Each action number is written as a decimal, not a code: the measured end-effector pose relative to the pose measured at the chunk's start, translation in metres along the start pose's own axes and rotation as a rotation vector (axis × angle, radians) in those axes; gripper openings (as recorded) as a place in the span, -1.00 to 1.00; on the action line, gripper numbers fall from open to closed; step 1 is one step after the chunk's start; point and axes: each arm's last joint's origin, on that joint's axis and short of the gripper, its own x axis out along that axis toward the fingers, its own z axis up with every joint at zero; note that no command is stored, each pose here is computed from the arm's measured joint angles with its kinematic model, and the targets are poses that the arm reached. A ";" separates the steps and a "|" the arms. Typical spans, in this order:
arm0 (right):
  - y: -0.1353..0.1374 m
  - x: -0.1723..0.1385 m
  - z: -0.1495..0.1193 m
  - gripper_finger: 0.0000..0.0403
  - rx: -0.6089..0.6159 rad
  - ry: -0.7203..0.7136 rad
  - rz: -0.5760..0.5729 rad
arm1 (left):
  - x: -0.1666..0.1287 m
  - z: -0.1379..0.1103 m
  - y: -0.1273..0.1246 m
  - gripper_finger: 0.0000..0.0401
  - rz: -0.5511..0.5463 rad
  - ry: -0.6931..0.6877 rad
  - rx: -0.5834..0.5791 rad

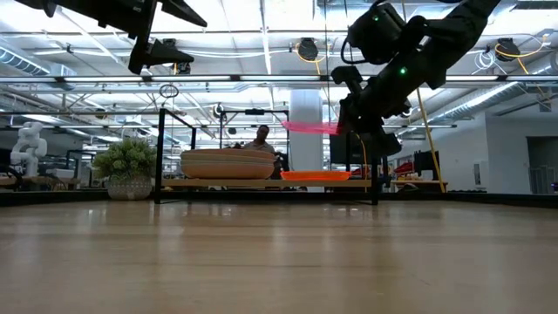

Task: Place and stack plates onto a shelf
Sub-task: Stack the red transparent plate on the orange transparent plate on the shelf, then return to Home Position

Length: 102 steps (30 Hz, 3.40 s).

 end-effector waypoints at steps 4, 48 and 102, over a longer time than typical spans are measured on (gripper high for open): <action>-0.009 0.003 0.000 -1.00 -0.041 0.010 -0.053 | 0.000 0.000 0.000 0.74 0.001 0.001 0.001; -0.034 0.033 -0.013 -0.40 0.186 -0.015 -0.055 | 0.000 -0.004 0.003 0.74 0.034 0.040 -0.005; 0.061 -0.043 0.028 -0.11 -0.457 0.386 0.311 | -0.001 -0.007 -0.004 0.56 -0.198 0.168 0.042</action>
